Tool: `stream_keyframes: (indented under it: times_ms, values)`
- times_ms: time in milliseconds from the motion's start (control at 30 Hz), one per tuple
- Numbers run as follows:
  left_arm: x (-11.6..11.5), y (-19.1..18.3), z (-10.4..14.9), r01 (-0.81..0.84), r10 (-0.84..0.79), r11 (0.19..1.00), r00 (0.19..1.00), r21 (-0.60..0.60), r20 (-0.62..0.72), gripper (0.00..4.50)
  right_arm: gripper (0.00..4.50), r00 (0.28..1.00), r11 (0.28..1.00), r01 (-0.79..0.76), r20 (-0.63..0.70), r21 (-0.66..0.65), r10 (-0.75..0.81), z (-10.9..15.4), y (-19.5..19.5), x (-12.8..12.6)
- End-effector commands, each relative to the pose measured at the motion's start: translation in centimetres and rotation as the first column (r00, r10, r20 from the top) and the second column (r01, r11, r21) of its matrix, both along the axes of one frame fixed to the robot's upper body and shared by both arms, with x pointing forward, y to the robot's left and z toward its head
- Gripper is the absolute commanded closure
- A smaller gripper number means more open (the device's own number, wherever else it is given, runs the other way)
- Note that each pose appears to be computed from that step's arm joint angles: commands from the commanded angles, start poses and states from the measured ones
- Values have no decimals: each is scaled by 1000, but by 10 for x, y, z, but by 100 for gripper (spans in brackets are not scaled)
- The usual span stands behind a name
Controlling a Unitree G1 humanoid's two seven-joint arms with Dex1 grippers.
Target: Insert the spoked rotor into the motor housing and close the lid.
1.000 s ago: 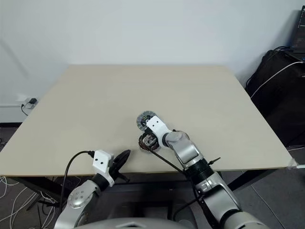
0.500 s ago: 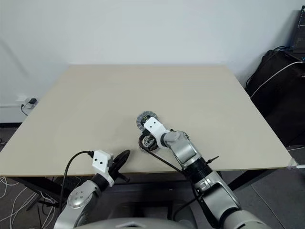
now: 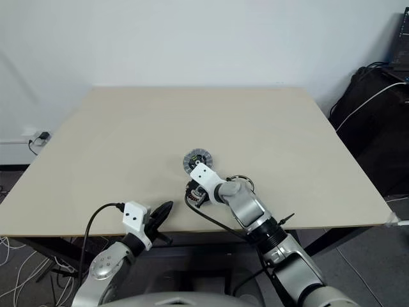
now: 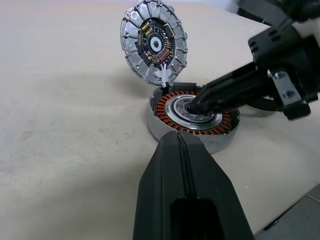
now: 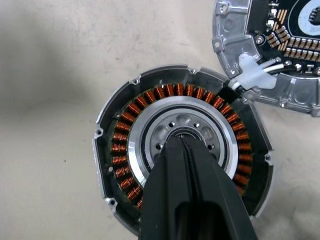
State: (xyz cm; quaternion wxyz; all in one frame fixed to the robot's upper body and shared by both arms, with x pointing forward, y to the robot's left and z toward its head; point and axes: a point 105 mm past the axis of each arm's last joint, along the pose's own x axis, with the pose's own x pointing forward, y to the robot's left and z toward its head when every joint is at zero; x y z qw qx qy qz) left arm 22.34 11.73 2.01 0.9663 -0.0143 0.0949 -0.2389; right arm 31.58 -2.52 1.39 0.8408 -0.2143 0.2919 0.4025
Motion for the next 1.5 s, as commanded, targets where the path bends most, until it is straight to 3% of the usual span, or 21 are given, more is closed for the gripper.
stream_keyframes:
  times_ms: [33, 200, 433, 600, 700, 833, 967, 1133, 1300, 1500]
  values:
    - [3, 1, 7, -3, 3, 1000, 999, 1, 37, 450, 448, 1000, 1000, -11, 17, 19, 11, 8, 4, 0]
    - [2, 1, 6, -4, 4, 1000, 999, -1, 35, 450, 448, 999, 999, 16, 37, 43, -17, 13, 4, 5]
    - [1, 1, 7, -9, 9, 1000, 999, 1, 35, 450, 448, 978, 987, 84, 180, 138, -108, 52, -13, 22]
    - [1, 4, 6, -24, 24, 1000, 999, 1, 27, 450, 448, 932, 948, 241, 225, 207, -286, 70, -59, 29]
    - [0, 4, 6, -23, 23, 1000, 1000, 3, 17, 450, 389, 899, 908, 350, 192, 229, -394, 68, -94, 21]
    - [1, 4, 6, -12, 11, 1000, 1000, 3, 12, 450, 256, 859, 862, 451, 151, 231, -489, 61, -122, 8]
    - [2, 1, 5, 6, -6, 1000, 1000, 5, 3, 450, 127, 770, 746, 617, 4, 251, -638, 47, -142, -5]
    - [3, -1, 4, 25, -25, 1000, 1000, 6, -4, 450, 127, 649, 555, 752, -253, 355, -718, 40, -145, -14]
    - [4, -1, 3, 29, -29, 1000, 1000, 8, -7, 450, 127, 525, 393, 846, -428, 360, -736, 30, -150, -17]
    - [3, 1, 2, 27, -27, 1000, 1000, 14, -13, 450, 127, 445, 275, 888, -537, 369, -716, 28, -153, -12]
